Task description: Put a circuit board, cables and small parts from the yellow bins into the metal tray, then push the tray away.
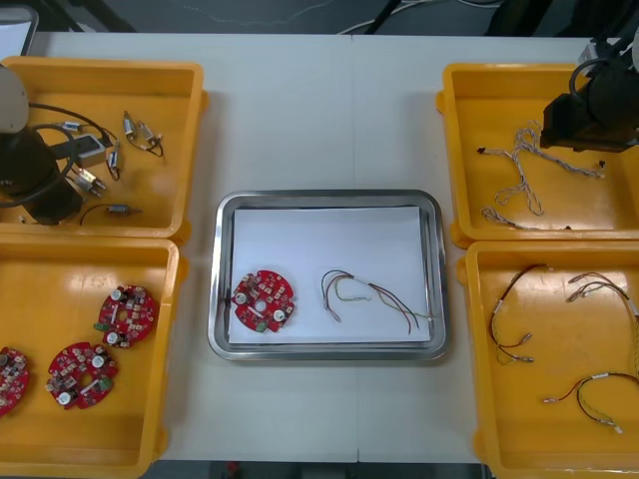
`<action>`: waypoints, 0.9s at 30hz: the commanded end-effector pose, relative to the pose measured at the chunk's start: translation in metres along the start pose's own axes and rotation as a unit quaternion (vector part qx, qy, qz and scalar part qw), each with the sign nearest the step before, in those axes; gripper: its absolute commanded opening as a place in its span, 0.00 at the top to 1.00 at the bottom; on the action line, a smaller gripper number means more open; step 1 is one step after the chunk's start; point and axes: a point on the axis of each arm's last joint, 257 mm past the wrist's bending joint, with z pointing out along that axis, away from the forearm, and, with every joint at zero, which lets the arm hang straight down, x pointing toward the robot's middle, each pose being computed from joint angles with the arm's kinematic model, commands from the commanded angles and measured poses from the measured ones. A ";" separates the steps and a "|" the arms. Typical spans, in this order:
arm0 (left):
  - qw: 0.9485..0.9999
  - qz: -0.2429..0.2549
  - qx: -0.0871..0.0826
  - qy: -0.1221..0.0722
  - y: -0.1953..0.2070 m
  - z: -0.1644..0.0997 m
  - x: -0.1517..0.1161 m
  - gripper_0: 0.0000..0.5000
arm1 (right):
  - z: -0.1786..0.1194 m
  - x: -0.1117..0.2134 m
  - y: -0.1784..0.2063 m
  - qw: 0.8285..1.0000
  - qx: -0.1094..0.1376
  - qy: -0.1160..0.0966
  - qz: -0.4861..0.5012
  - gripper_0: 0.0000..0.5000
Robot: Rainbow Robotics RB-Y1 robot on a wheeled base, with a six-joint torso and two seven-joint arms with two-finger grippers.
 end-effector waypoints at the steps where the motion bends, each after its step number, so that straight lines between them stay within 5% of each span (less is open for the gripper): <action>1: 0.999 -0.050 0.002 -0.021 -0.001 -0.002 -0.008 0.59 | -0.001 -0.023 0.025 0.999 -0.013 -0.029 -0.036 0.12; 5: 0.998 -0.051 0.001 -0.023 0.000 -0.003 -0.008 0.36 | 0.008 -0.023 0.029 0.999 -0.013 -0.033 -0.034 0.12; 7: 0.998 -0.050 0.001 -0.023 0.000 -0.003 -0.008 0.35 | 0.014 -0.021 0.031 0.999 -0.016 -0.032 -0.031 0.12; 13: 0.999 -0.050 0.000 -0.020 0.003 -0.009 -0.005 0.35 | 0.031 -0.012 0.035 0.999 -0.015 -0.024 -0.038 0.12; 19: 0.999 -0.049 0.004 -0.015 0.001 -0.018 -0.003 0.38 | 0.044 -0.003 0.032 0.998 0.013 -0.018 -0.062 0.12; 27: 0.999 -0.046 -0.001 -0.015 0.000 -0.013 -0.003 0.42 | 0.058 0.002 0.035 0.998 0.004 -0.017 -0.057 0.12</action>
